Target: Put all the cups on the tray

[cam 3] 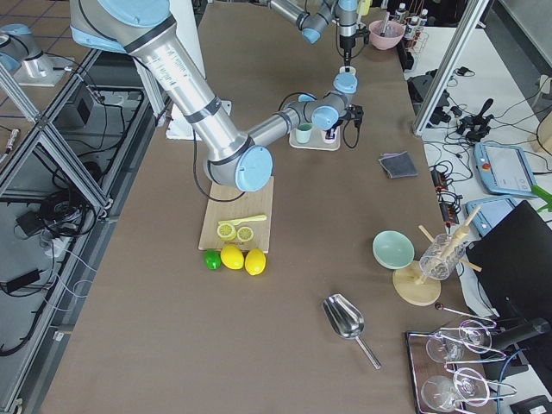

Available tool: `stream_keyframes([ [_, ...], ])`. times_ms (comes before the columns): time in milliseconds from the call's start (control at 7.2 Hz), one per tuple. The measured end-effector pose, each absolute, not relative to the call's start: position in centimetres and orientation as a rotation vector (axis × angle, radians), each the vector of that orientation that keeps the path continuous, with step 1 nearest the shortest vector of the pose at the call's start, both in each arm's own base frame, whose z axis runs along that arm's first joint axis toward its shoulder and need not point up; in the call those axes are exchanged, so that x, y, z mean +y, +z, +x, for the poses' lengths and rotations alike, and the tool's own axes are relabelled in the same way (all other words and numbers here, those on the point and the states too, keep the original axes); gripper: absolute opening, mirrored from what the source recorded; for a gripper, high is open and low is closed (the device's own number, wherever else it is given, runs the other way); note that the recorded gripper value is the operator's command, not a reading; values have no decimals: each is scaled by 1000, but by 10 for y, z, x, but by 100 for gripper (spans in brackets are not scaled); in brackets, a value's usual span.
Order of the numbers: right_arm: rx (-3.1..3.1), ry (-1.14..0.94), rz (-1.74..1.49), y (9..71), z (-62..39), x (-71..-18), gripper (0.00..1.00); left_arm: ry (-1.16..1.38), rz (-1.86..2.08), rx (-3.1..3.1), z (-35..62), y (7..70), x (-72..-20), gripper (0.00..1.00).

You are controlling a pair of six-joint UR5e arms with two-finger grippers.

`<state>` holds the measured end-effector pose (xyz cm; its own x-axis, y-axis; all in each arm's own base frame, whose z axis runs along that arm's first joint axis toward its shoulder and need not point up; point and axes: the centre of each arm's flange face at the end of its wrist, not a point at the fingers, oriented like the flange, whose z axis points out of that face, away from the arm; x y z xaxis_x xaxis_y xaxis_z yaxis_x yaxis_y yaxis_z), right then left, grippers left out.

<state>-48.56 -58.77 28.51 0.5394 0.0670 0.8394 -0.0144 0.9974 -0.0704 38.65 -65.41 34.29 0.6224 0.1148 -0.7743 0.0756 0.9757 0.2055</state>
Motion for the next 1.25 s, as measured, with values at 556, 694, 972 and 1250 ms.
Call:
stream_keyframes([
  [556, -1018, 134, -60, 288, -459, -597, 100, -45, 135, 993, 482, 237, -597, 99],
  [694, -1011, 148, -57, 300, -444, -604, 100, -45, 136, 988, 497, 234, -585, 98],
  [972, -996, 136, -39, 335, -398, -616, 100, -19, 158, 980, 496, 241, -574, 98],
  [1250, -972, 126, -16, 386, -341, -614, 100, 46, 184, 939, 441, 269, -584, 98],
])
